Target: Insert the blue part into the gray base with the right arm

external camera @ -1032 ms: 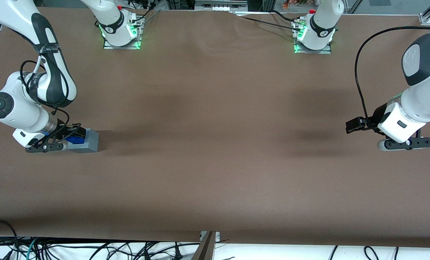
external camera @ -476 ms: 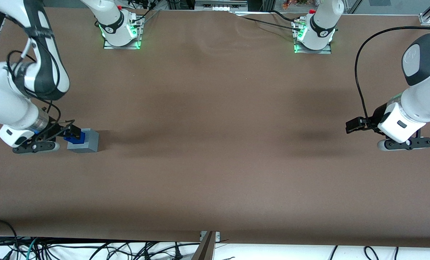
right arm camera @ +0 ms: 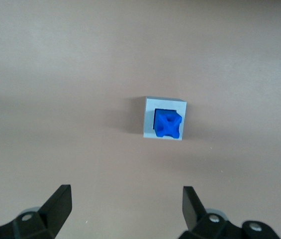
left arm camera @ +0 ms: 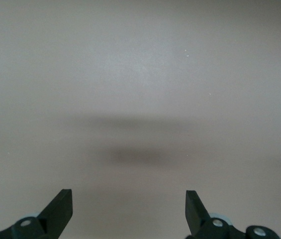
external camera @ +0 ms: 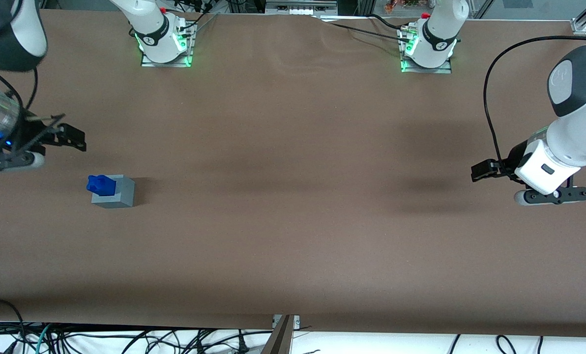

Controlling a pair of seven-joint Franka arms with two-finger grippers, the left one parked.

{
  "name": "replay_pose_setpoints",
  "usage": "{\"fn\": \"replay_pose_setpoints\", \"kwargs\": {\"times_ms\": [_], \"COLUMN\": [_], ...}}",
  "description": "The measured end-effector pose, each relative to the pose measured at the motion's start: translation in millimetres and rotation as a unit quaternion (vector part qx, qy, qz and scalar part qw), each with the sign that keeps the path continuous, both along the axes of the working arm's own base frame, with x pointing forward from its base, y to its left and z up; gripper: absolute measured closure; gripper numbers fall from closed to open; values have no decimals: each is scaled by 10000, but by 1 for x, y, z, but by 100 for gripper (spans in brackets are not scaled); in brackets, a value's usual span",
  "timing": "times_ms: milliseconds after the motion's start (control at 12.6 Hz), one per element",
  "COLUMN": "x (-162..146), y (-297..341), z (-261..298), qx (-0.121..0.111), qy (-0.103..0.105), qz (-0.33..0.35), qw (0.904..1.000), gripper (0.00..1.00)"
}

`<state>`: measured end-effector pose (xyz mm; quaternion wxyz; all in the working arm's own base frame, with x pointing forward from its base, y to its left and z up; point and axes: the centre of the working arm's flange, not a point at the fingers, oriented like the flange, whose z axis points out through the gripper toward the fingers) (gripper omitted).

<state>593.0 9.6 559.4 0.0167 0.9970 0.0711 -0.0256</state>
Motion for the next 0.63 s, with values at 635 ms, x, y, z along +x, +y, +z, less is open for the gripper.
{"fn": "replay_pose_setpoints", "kwargs": {"times_ms": [635], "x": [-23], "y": [0], "z": [32], "qx": [175], "qy": [130], "qz": [36], "qw": [9998], "gripper": [1]}}
